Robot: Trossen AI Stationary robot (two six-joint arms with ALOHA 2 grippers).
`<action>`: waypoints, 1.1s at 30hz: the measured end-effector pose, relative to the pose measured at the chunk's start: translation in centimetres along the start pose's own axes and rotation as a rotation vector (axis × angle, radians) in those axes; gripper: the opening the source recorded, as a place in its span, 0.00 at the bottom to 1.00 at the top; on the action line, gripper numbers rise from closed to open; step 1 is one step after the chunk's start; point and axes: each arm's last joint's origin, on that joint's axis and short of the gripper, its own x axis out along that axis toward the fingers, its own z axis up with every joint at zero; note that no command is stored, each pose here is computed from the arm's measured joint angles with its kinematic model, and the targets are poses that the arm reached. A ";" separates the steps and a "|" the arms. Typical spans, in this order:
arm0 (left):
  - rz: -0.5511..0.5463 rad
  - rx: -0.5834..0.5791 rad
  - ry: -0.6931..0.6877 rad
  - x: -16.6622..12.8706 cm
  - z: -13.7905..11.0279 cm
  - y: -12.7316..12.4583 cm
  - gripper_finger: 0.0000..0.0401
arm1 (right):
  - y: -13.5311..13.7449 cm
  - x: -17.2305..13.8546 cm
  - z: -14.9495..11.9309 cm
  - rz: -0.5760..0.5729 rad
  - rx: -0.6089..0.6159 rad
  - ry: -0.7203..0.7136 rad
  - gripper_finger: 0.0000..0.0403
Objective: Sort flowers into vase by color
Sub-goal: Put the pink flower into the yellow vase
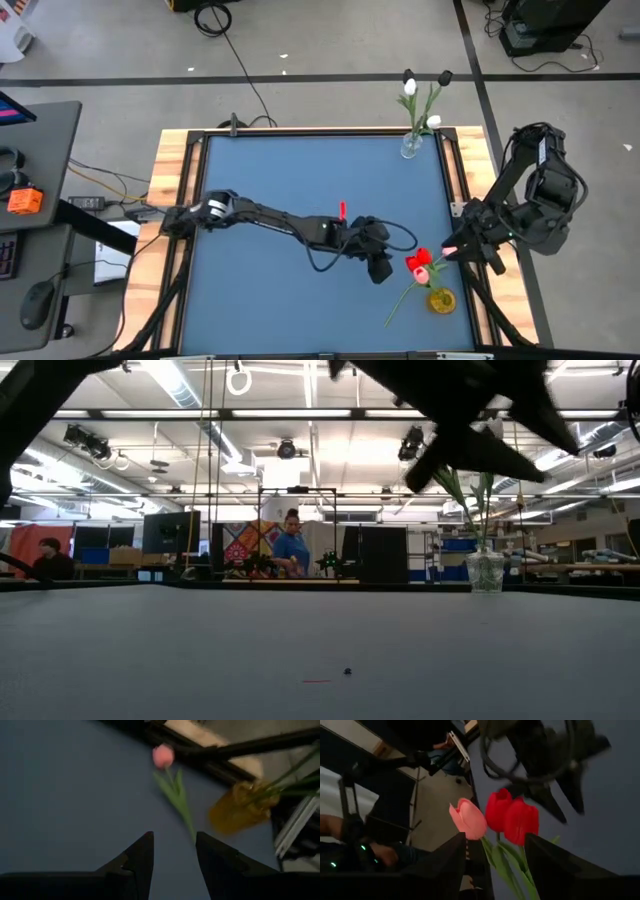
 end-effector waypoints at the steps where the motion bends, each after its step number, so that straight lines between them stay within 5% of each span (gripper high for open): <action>1: -0.014 0.000 -0.020 0.6 -0.2 0.0 0.38 | 0.1 0.1 0.1 -0.002 0.005 -0.004 0.52; 8: -0.115 0.046 -0.151 5.3 -3.5 0.0 0.38 | -0.3 0.5 0.6 -0.033 0.071 -0.003 0.51; 17: -0.132 0.200 -0.154 7.8 -7.5 -0.4 0.38 | -0.2 0.9 0.5 -0.041 0.079 0.042 0.51; 24: -0.277 0.209 -0.343 8.7 -9.2 -2.2 0.38 | -0.2 0.9 0.5 -0.040 0.082 0.052 0.51; 33: -0.189 0.444 -0.240 9.1 -10.8 -2.0 0.38 | -1.1 0.8 0.2 -0.118 0.037 0.104 0.51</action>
